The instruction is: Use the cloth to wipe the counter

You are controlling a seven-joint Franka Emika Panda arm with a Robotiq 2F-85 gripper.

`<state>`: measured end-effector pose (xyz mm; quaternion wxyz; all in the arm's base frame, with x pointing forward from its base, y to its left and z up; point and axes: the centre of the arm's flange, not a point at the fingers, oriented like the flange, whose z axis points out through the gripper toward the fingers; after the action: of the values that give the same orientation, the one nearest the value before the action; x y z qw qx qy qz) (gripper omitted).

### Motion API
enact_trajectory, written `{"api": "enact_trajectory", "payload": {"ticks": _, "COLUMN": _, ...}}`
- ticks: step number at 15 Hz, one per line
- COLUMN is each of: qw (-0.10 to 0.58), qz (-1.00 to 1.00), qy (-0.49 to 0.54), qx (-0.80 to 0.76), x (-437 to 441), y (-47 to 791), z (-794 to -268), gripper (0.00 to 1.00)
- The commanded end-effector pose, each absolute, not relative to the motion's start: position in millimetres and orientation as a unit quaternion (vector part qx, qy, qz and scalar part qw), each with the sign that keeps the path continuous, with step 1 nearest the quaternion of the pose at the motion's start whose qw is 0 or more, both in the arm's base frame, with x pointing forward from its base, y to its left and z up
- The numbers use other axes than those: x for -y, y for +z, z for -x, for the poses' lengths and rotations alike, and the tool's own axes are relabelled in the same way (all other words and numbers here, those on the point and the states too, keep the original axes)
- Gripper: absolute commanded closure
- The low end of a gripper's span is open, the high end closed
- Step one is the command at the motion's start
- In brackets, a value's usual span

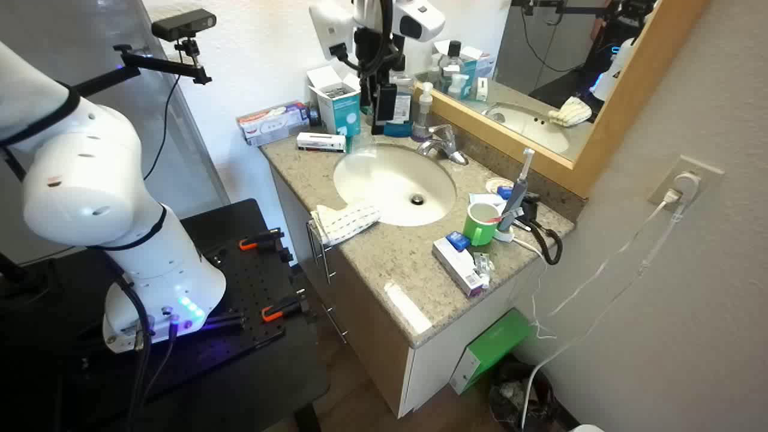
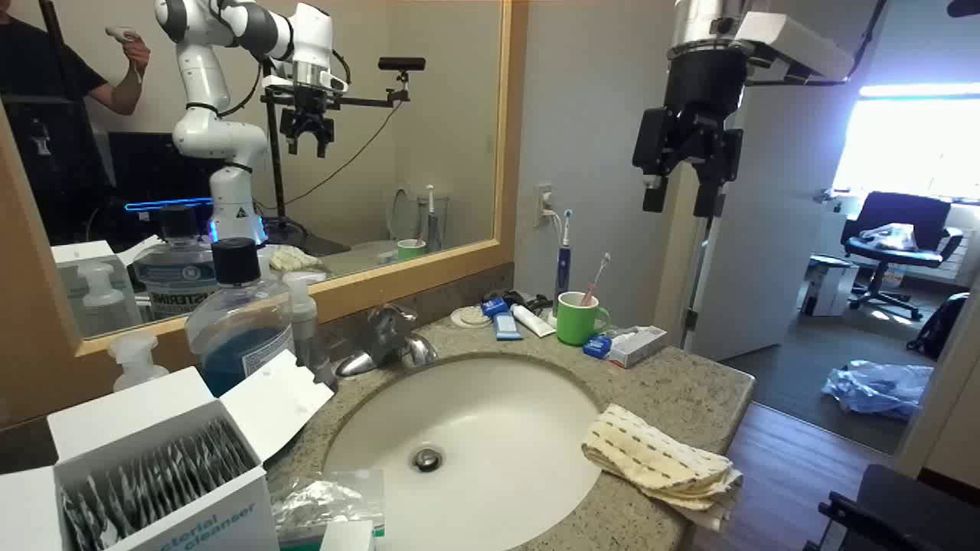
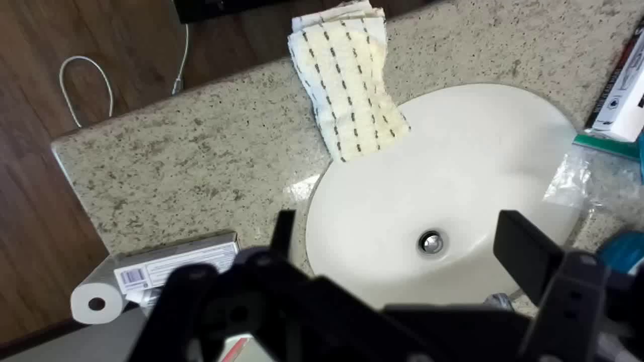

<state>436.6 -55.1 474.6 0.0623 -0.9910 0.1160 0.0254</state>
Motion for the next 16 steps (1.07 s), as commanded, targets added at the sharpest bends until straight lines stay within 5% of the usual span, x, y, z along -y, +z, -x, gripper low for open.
{"api": "enact_trajectory", "payload": {"ticks": 1, "qw": 0.062, "qz": 0.991, "qy": 0.025, "qx": -0.116, "x": 55.1, "y": 474.6, "z": -436.6, "gripper": 0.0}}
{"api": "enact_trajectory", "payload": {"ticks": 16, "qw": 0.047, "qz": 0.995, "qy": 0.067, "qx": -0.051, "x": 10.3, "y": 314.4, "z": -430.2, "gripper": 0.0}}
